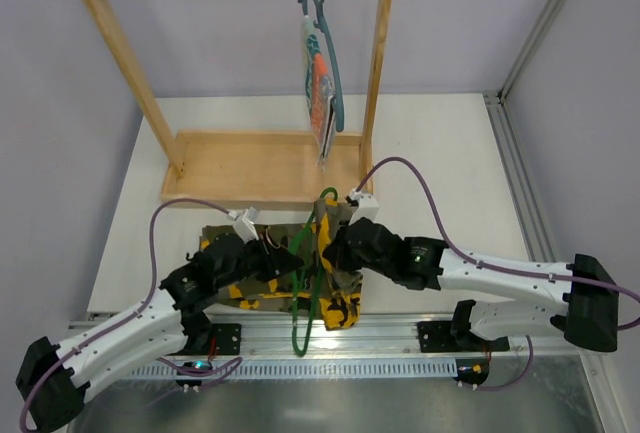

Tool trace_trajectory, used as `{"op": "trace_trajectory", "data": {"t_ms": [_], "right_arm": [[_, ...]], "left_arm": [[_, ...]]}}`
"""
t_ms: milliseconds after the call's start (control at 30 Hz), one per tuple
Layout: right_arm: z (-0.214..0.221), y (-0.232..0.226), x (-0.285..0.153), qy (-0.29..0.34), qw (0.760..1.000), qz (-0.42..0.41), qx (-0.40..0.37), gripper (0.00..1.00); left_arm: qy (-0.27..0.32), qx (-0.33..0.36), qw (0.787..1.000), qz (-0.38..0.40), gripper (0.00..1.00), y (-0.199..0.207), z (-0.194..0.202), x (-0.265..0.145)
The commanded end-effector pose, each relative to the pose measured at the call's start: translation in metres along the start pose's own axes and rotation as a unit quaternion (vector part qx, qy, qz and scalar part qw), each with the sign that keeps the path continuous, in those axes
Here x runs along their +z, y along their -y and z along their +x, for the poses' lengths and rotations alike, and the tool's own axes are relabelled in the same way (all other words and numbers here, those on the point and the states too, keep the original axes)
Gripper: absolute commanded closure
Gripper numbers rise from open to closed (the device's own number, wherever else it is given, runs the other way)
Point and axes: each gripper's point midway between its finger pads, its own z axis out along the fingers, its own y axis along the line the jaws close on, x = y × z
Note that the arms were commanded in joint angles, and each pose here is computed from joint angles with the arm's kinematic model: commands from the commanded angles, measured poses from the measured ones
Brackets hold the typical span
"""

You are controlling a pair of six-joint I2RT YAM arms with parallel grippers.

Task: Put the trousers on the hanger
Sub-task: Place trousers on hanger

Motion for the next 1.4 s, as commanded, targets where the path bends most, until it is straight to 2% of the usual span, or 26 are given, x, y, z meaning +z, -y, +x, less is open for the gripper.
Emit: {"op": "trace_trajectory", "data": {"t_ms": [0, 200, 400, 667, 867, 1000, 1133, 1167, 1367], "right_arm": [[-0.028, -0.045, -0.005, 0.043, 0.997, -0.064, 0.027, 0.96], [-0.032, -0.037, -0.014, 0.054, 0.996, -0.058, 0.03, 0.96], [-0.037, -0.032, -0.028, 0.068, 0.995, -0.061, 0.036, 0.96], [-0.038, -0.025, -0.037, 0.076, 0.994, -0.063, 0.043, 0.96], [-0.019, -0.051, -0.017, 0.038, 0.993, -0.101, 0.044, 0.96], [0.003, -0.063, 0.006, 0.006, 0.994, -0.097, 0.046, 0.96], [0.025, -0.063, 0.029, -0.024, 0.996, -0.065, 0.049, 0.96], [0.036, -0.049, 0.038, -0.035, 0.998, -0.03, 0.044, 0.96], [0.068, -0.05, 0.053, -0.072, 0.997, 0.014, 0.023, 0.96]], "left_arm": [[-0.015, -0.004, 0.992, -0.127, 1.0, -0.043, 0.01, -0.022], [0.017, -0.03, 0.986, -0.165, 1.0, -0.058, 0.005, -0.041], [0.019, -0.079, 0.984, -0.156, 1.0, -0.068, 0.014, -0.037], [0.051, -0.101, 0.981, -0.16, 0.99, -0.071, 0.007, -0.047], [0.067, -0.133, 0.982, -0.114, 0.99, -0.069, 0.008, -0.038], [0.086, -0.12, 0.983, -0.109, 1.0, -0.066, 0.0, -0.042], [0.097, -0.109, 0.984, -0.106, 0.99, -0.06, -0.007, -0.048], [0.098, -0.107, 0.983, -0.109, 0.99, -0.061, -0.007, -0.049], [0.091, -0.09, 0.986, -0.107, 1.0, -0.052, -0.01, -0.049]]}}
